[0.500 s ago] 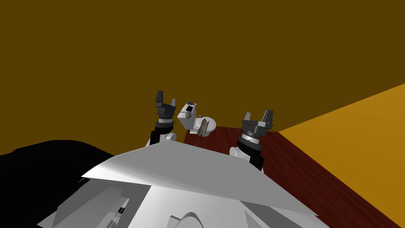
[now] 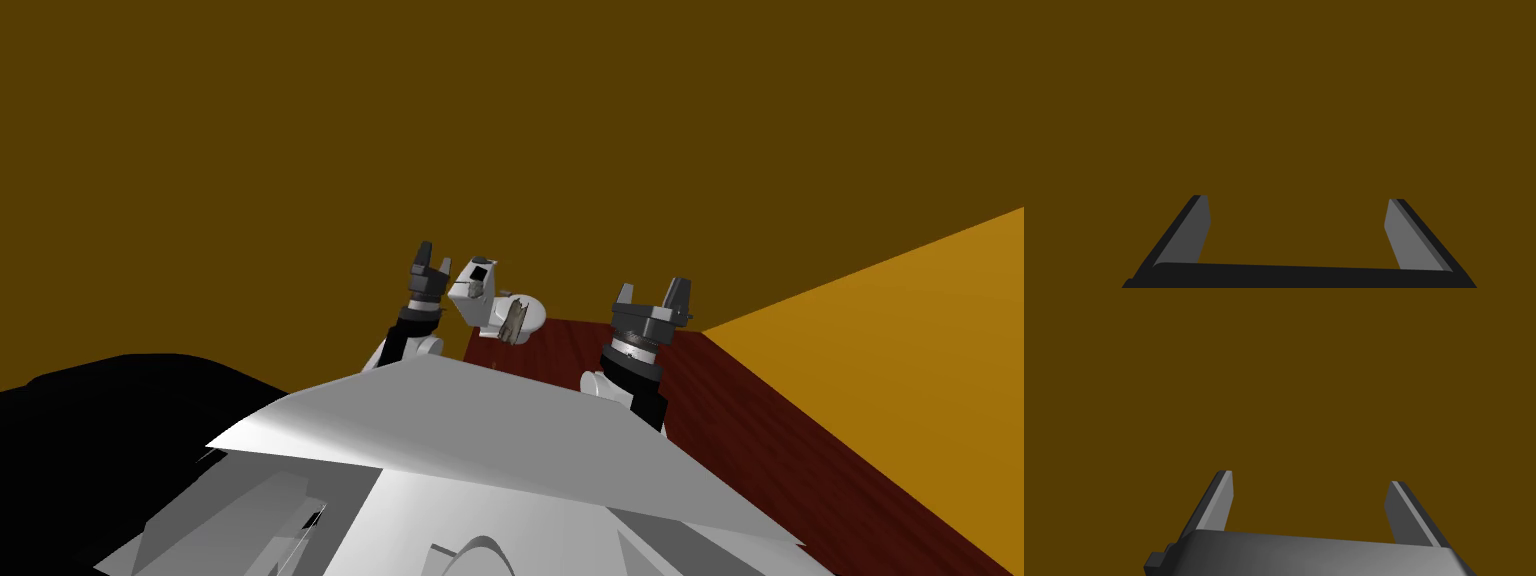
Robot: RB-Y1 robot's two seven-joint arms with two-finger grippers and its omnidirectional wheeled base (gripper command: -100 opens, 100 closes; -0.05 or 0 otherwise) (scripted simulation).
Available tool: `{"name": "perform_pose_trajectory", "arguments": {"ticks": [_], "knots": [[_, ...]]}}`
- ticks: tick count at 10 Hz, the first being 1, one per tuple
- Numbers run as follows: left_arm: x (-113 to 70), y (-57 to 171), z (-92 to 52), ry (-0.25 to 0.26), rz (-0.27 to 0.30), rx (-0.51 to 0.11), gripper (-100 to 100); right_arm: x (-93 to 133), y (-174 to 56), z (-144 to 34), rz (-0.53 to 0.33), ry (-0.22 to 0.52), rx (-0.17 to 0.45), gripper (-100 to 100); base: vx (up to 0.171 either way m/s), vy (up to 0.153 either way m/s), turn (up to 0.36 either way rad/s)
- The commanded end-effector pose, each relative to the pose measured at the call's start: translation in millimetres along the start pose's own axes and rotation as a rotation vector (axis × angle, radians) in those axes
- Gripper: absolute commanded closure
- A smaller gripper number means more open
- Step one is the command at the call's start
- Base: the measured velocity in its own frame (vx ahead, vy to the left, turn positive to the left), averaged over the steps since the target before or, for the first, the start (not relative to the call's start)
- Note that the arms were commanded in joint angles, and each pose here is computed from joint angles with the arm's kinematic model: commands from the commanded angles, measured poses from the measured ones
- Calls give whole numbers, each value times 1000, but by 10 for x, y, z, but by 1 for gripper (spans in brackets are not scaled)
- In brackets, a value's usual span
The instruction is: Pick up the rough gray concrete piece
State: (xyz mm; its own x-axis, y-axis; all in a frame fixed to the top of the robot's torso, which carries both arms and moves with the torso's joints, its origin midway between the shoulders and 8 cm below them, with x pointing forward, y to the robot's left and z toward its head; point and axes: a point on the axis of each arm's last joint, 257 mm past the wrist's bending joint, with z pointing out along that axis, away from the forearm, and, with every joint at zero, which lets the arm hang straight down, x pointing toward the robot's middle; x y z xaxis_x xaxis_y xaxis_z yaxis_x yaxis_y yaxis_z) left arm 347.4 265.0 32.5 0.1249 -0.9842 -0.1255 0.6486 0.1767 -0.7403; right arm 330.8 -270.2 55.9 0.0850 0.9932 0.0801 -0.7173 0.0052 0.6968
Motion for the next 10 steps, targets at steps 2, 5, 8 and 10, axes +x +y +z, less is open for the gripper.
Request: {"name": "perform_pose_trajectory", "arguments": {"ticks": [2, 5, 8, 10], "knots": [[8, 302, -51, 15, 3, -90, -100, 0, 0, 0, 0, 0, 0, 0, -26, -22, -5], [-38, 656, -136, 8, -4, -188, -100, 0, 0, 0, 0, 0, 0, 0, -12, -23, -3], [-85, 1025, -255, -5, -16, -291, -100, 0, 0, 0, 0, 0, 0, 0, -9, -20, -6], [-104, 1275, -349, -11, -23, -363, -100, 0, 0, 0, 0, 0, 0, 0, -8, -18, -12]]}}
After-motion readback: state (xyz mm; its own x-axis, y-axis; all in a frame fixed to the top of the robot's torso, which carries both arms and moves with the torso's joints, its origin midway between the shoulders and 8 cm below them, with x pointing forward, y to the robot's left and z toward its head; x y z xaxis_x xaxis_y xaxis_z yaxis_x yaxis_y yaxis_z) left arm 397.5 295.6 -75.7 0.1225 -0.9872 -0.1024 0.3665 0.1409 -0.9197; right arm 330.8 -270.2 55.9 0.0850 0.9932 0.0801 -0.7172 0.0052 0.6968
